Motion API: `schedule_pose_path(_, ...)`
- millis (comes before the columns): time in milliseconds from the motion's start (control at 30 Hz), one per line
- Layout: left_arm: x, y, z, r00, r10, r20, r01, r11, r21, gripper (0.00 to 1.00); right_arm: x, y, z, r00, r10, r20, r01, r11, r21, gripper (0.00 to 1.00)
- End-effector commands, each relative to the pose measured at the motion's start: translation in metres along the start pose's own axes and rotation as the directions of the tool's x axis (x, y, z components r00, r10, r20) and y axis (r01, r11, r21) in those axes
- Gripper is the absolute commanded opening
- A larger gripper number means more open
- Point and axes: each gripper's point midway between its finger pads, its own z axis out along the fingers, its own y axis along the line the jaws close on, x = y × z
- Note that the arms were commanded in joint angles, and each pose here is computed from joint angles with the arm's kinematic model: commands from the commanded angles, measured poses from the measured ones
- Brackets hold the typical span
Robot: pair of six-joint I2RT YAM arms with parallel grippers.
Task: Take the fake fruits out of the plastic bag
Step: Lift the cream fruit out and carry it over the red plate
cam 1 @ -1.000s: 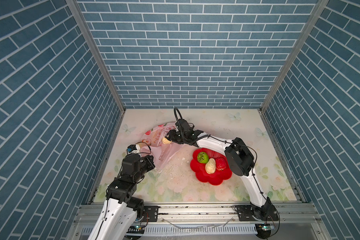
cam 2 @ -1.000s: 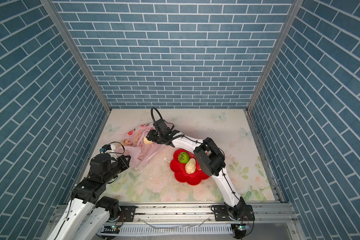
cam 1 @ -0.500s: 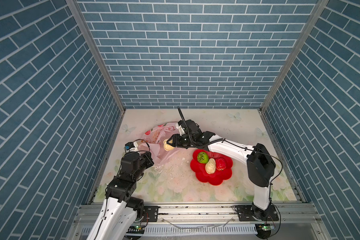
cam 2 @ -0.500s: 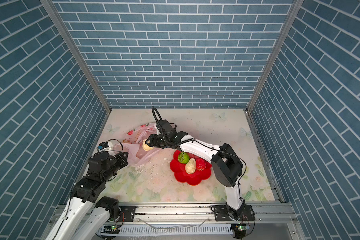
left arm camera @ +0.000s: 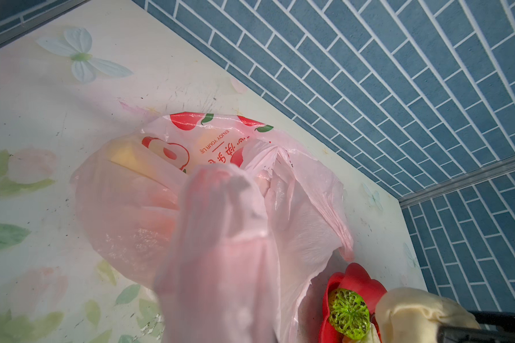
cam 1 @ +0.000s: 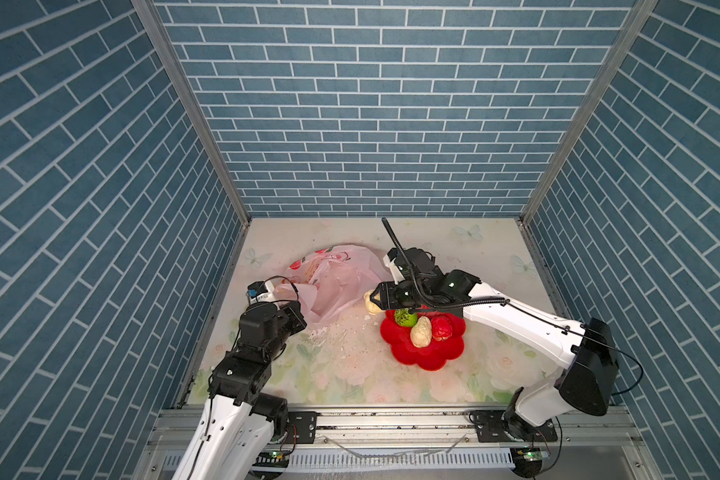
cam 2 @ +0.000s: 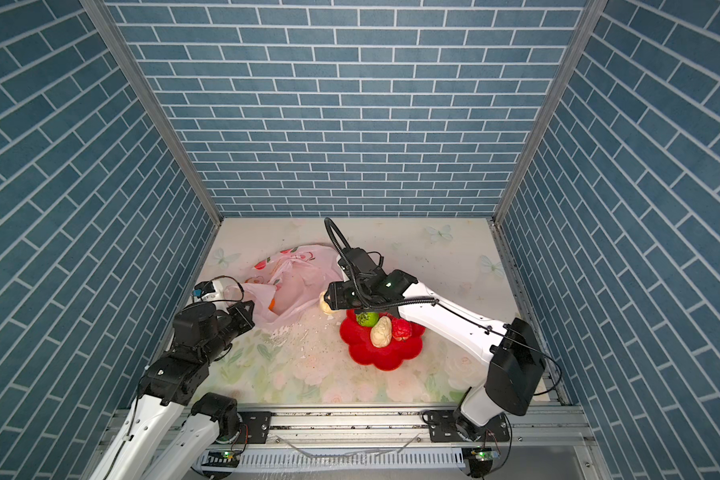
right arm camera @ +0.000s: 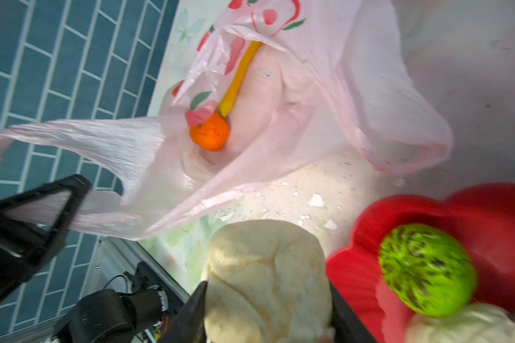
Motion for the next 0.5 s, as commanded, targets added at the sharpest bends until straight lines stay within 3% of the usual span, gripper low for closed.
schedule_pose_path(0, -0.011, -0.006, -0.008, 0.999, 0.026, 0.036, -0.027, 1.000, 0.008, 0.01, 0.029, -0.043, -0.010, 0.997, -0.046, -0.063, 0.058, 0.980, 0.191, 0.19)
schedule_pose_path(467, -0.014, -0.007, -0.013, 0.998, 0.037, 0.047, -0.037, 0.999, 0.008, 0.01, 0.082, -0.077, 0.022, 0.986, 0.004, -0.166, 0.044, 0.958, 0.283, 0.19)
